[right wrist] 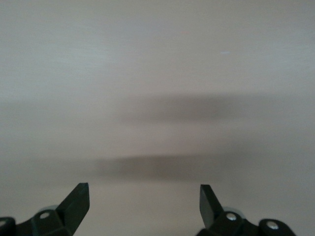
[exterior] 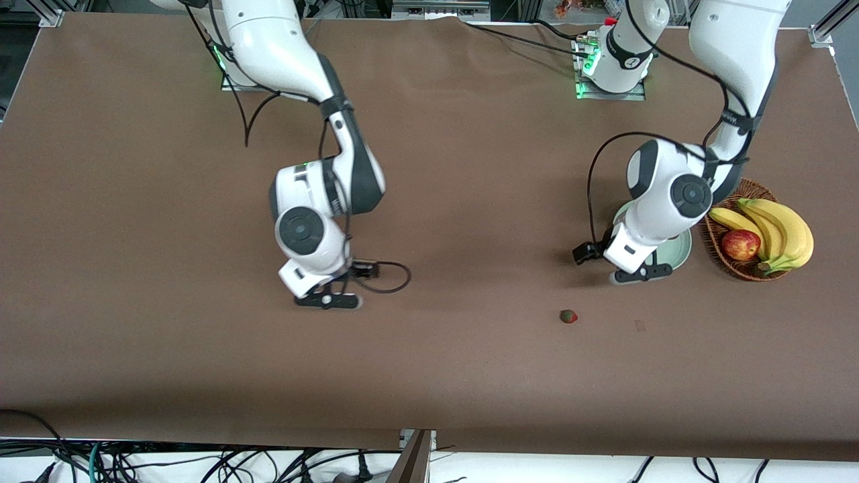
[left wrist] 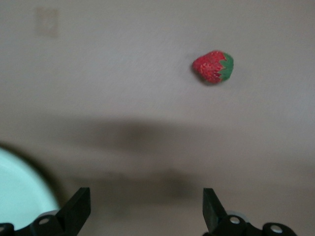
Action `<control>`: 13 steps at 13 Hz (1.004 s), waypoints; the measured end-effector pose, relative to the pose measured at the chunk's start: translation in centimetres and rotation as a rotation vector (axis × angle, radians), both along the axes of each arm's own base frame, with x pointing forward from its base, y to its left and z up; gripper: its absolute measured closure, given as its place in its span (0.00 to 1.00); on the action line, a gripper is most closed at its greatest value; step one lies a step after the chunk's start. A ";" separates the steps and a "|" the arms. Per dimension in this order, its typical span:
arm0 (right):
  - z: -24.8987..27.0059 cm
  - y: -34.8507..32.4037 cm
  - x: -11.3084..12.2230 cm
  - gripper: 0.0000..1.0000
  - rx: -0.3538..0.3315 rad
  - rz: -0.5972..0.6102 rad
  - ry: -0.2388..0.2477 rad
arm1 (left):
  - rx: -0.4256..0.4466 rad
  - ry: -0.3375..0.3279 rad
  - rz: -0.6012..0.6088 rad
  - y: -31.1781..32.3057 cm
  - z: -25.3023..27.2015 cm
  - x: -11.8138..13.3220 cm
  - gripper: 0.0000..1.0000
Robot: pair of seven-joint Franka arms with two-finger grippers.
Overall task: Collect all strawberries into plate
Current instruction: 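Set the second strawberry on the table near the plate with the right gripper, then grasp the second strawberry with the left gripper while the right gripper grasps the third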
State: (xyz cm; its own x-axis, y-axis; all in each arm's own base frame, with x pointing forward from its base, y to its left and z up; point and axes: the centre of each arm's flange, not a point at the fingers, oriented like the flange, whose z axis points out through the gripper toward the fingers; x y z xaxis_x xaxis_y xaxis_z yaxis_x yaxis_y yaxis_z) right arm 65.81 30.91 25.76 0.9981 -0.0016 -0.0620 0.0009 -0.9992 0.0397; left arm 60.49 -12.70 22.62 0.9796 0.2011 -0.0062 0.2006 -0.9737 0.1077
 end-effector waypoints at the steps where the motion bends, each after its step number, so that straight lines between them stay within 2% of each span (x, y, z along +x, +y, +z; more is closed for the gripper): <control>1: -1.0 -1.9 -0.2 0.01 -0.013 0.008 0.025 | 0.000 -0.004 0.011 -0.7 -0.8 1.2 0.00; 3: -2.3 -5.6 -1.6 0.01 -0.012 0.018 0.065 | -0.004 -0.017 0.042 -2.1 -2.1 3.5 0.00; 5: -3.2 -10.3 -3.9 0.02 0.014 0.021 0.050 | -0.006 -0.036 0.071 -3.2 -2.7 5.3 0.00; 7: -4.8 -13.4 -7.2 0.04 0.036 0.001 0.051 | -0.011 -0.052 0.085 -3.9 -2.9 6.6 0.00; 10: -7.3 -12.3 -10.8 0.12 0.073 -0.014 0.067 | -0.014 -0.051 0.092 -4.5 -3.9 7.4 0.00; 11: -7.7 -11.9 -11.4 0.12 0.074 -0.010 0.070 | -0.014 -0.047 0.091 -4.8 -4.4 7.4 0.00; 12: -8.0 -11.8 -11.8 0.19 0.074 -0.010 0.075 | -0.015 -0.048 0.091 -4.9 -4.7 7.7 0.00; 13: -8.0 -12.0 -12.1 0.19 0.075 -0.012 0.080 | -0.017 -0.051 0.093 -5.0 -4.9 8.0 0.00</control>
State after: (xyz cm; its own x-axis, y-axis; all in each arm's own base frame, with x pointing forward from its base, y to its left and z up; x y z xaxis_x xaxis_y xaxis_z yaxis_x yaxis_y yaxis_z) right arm 53.69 18.95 17.78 0.9899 -0.0058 -0.1414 -0.0109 -0.9993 -0.0352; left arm 68.51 -17.72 17.67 0.9558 0.2913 0.0392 0.2836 -0.9492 0.1366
